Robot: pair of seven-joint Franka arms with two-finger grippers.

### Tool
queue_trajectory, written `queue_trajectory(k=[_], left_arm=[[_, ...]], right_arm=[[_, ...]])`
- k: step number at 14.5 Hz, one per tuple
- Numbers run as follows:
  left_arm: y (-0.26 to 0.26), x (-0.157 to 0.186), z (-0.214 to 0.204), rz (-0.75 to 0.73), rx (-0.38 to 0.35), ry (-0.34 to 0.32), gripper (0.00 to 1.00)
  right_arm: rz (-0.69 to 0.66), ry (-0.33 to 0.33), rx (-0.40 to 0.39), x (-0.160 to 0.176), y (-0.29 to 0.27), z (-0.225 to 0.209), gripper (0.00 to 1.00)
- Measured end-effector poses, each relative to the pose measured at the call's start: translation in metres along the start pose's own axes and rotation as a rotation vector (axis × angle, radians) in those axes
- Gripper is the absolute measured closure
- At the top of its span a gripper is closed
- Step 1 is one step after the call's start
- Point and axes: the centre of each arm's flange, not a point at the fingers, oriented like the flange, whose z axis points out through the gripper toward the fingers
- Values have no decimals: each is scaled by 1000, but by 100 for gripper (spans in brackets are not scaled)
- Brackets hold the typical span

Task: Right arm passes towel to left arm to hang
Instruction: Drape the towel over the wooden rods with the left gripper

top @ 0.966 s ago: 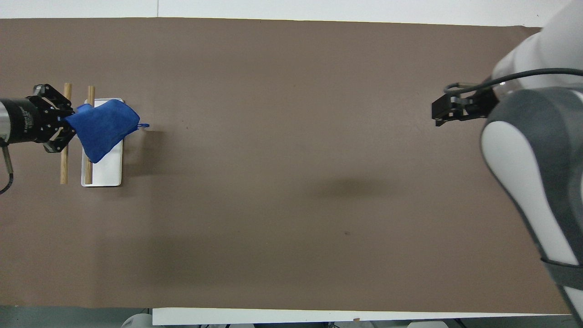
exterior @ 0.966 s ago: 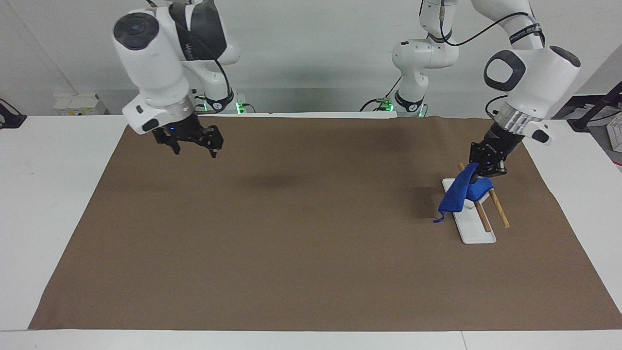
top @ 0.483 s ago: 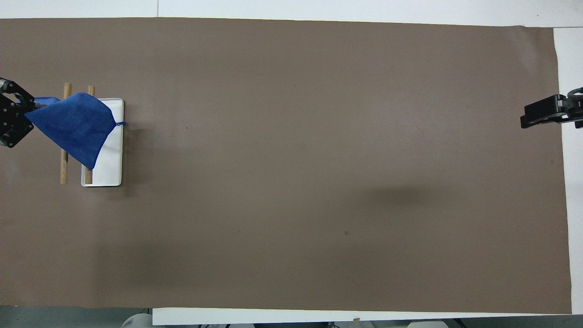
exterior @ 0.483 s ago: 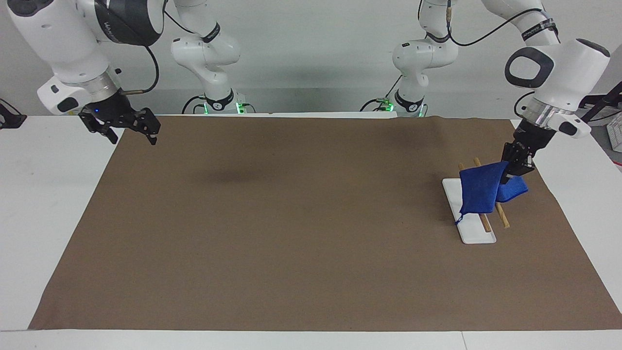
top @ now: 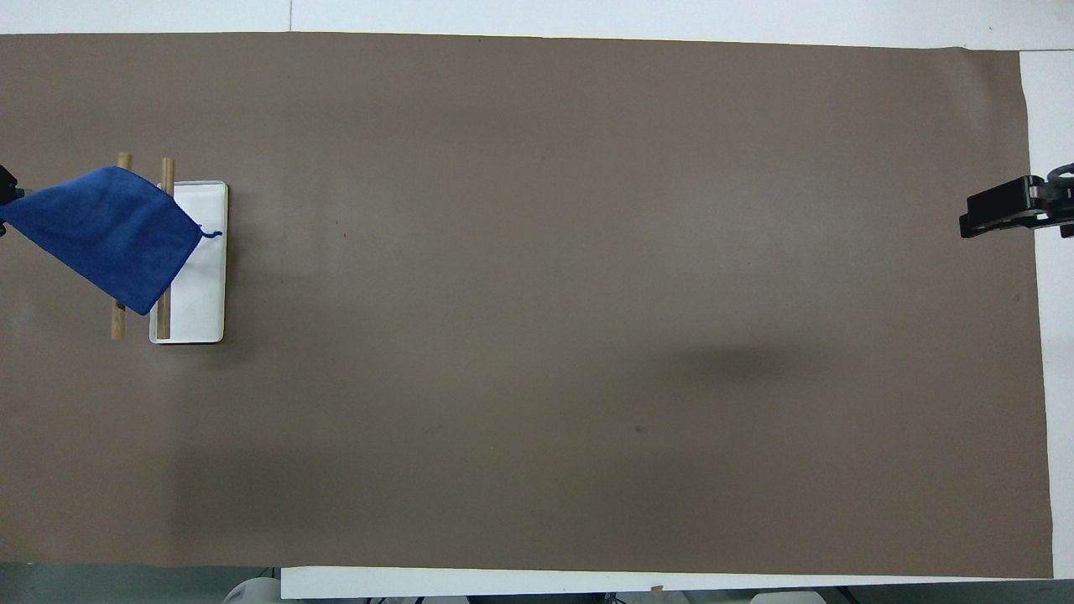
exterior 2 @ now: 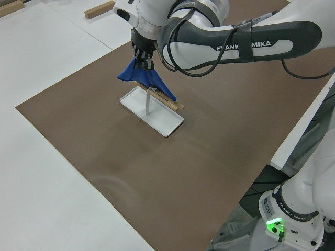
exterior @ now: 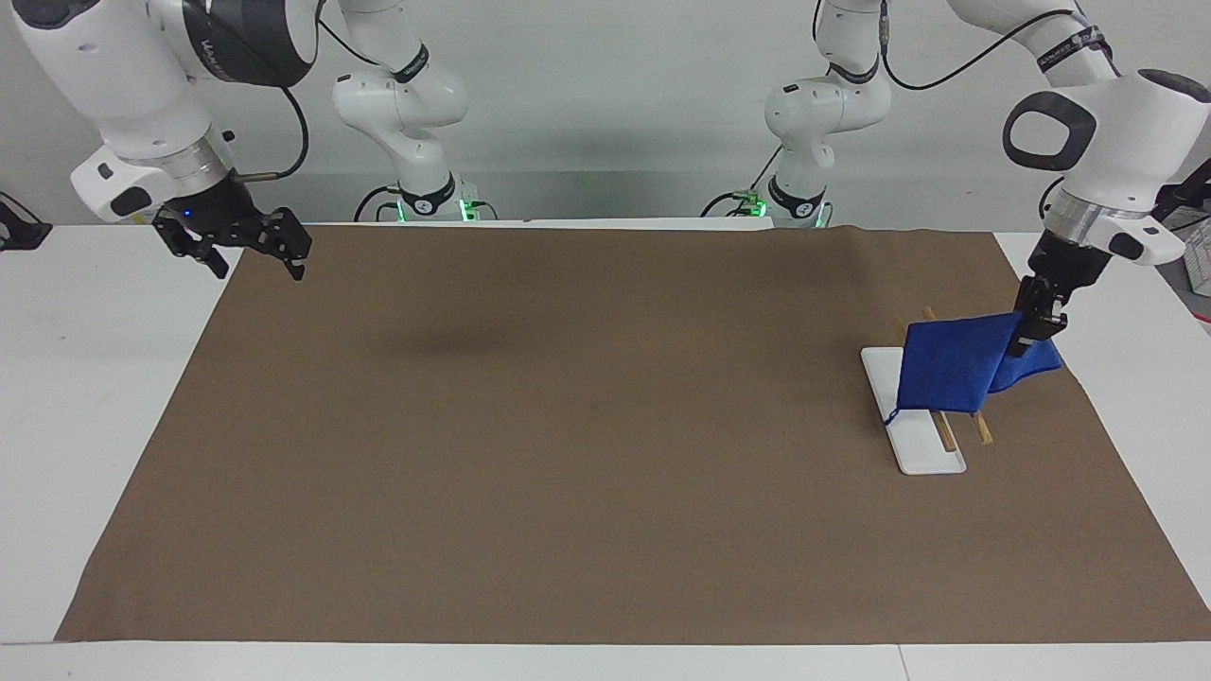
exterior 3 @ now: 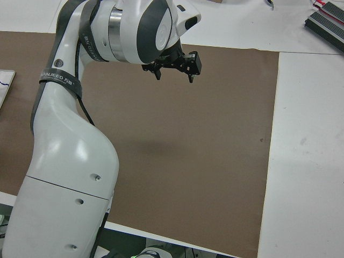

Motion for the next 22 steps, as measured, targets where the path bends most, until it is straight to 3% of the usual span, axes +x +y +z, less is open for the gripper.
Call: queue_trajectory(k=[8, 12, 15, 18, 22], left_arm=[[-1, 7, 1, 15, 57, 64, 98], [1, -9, 15, -150, 74, 48, 98], [-4, -26, 34, -171, 109, 21, 98], [-20, -18, 43, -191, 132, 15, 95], [-30, -7, 42, -175, 139, 17, 56]], right_arm=[[38, -15, 3, -4, 21, 2, 0], [70, -20, 5, -7, 38, 3, 0], [73, -20, 5, -7, 40, 2, 0], [66, -20, 5, -7, 36, 2, 0], [65, -20, 5, -7, 36, 2, 0]])
